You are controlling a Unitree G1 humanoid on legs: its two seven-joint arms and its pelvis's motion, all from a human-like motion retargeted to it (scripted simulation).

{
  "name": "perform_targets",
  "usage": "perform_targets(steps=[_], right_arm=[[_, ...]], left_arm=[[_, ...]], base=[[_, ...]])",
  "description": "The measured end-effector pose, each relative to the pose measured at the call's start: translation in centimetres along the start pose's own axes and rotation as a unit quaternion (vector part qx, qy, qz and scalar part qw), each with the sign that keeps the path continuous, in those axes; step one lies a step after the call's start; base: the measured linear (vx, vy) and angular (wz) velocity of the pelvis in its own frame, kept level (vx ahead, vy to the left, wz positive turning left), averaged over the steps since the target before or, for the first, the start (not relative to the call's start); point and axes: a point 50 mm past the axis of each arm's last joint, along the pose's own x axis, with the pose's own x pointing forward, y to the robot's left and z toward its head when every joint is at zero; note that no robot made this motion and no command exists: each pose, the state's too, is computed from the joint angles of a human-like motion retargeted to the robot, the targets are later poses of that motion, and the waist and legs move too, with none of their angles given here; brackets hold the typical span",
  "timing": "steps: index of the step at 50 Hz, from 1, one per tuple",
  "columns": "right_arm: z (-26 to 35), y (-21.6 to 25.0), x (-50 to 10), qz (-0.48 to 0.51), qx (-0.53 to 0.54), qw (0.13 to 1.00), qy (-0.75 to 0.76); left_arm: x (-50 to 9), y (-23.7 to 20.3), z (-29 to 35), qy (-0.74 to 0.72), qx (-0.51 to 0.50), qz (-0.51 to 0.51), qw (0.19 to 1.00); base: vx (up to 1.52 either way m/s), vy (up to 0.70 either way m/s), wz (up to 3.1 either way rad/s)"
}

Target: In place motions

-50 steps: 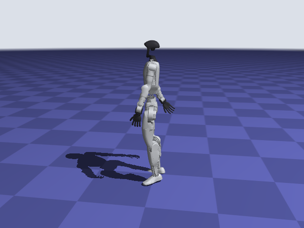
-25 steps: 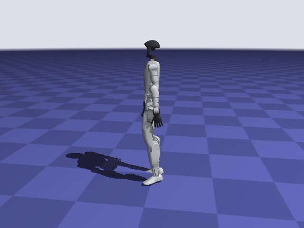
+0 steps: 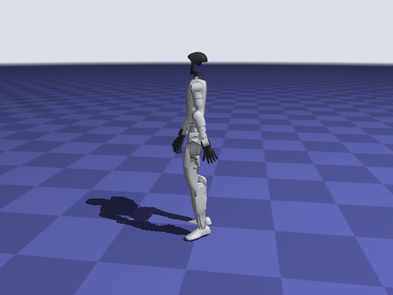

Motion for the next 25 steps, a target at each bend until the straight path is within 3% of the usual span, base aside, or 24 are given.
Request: perform_targets(steps=[6,11,18,22,25], right_arm=[[-18.4,7.4,-7.9,0.121,0.117,0.917,0.362],[-26.8,11.3,-17.8,0.143,0.229,0.791,0.55],[-29.3,13.4,-22.6,0.032,0.306,0.723,0.618],[-27.5,13.5,-19.6,0.034,0.336,0.74,0.582],[-24.7,12.2,-15.3,0.058,0.324,0.792,0.515]], left_arm=[[-8.0,-1.6,18.1,-0.26,0.127,-0.007,0.957],[-18.4,-4.6,27.8,-0.476,0.181,0.002,0.861],[-27.4,-5.1,31.3,-0.616,0.251,0.078,0.743],[-25.7,-4.4,30.6,-0.603,0.263,0.115,0.745],[-21.1,-3.7,28.7,-0.544,0.259,0.113,0.79]], base=[[0.0,0.0,0.0],[-0.01,0.0,-0.02],[-0.03,0.01,-0.07],[-0.04,0.06,0.03],[-0.03,0.06,0.23]])
